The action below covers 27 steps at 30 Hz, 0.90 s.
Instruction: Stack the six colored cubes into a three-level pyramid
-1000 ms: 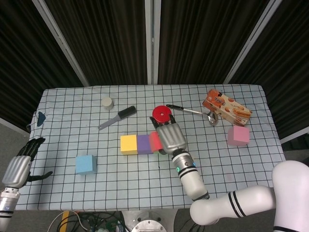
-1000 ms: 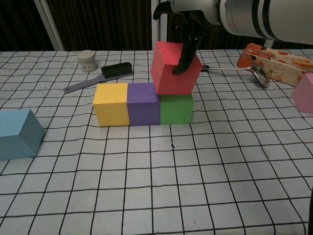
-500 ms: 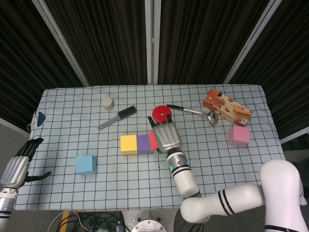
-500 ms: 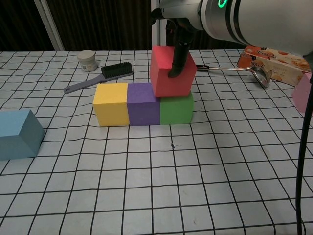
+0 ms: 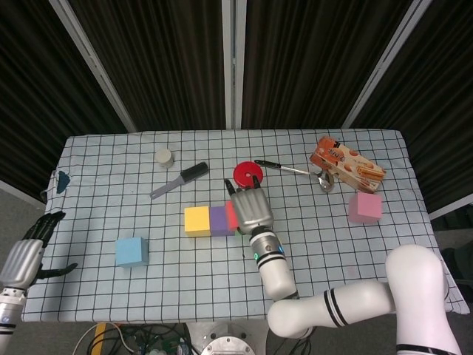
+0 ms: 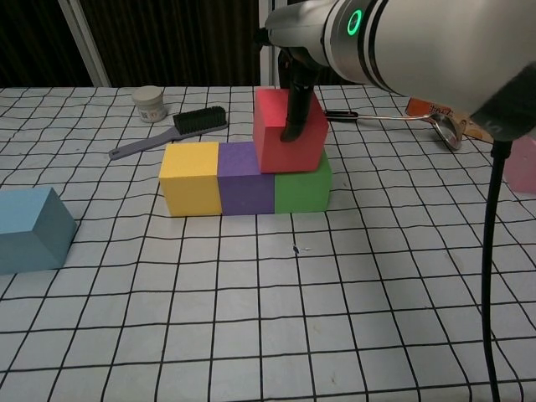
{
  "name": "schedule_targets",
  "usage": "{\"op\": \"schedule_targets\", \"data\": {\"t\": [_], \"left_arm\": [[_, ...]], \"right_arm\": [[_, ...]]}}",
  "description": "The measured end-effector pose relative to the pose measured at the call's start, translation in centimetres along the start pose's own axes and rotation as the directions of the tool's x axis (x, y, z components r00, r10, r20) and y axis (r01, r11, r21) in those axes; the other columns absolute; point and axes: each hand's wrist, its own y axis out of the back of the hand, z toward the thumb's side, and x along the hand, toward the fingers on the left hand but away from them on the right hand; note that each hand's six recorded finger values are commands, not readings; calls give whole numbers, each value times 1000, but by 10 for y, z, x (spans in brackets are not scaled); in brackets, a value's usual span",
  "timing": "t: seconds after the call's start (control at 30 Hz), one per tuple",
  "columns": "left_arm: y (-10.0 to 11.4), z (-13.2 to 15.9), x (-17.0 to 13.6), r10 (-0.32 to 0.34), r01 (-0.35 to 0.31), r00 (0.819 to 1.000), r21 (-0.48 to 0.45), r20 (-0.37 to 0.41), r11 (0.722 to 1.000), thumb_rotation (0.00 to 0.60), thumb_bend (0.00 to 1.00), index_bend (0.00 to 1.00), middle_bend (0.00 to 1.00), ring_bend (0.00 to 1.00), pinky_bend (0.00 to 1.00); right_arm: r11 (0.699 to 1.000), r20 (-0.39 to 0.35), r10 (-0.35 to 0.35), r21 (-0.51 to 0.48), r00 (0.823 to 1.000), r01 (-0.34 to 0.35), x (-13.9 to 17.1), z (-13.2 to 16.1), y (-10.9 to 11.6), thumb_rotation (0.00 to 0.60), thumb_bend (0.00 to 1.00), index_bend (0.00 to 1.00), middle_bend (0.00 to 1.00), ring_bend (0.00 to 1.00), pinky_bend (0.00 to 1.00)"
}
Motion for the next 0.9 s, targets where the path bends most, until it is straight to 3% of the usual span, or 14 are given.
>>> {"op": "schedule_targets", "data": {"t": [0.33, 0.9], "left_arm": [[4, 0, 0, 4, -4, 1000, -14, 7, 1000, 600, 60, 75, 55, 0, 141], [5, -3, -2, 1, -1, 1000, -27, 2, 1000, 600, 60, 75, 55, 0, 141]], "right_arm": [[999, 15, -24, 36, 1000, 23, 1, 12, 11, 600, 186, 0, 728, 286, 0], [999, 30, -5, 46, 1000, 3, -5, 20, 5, 600, 190, 0, 728, 286, 0]]}}
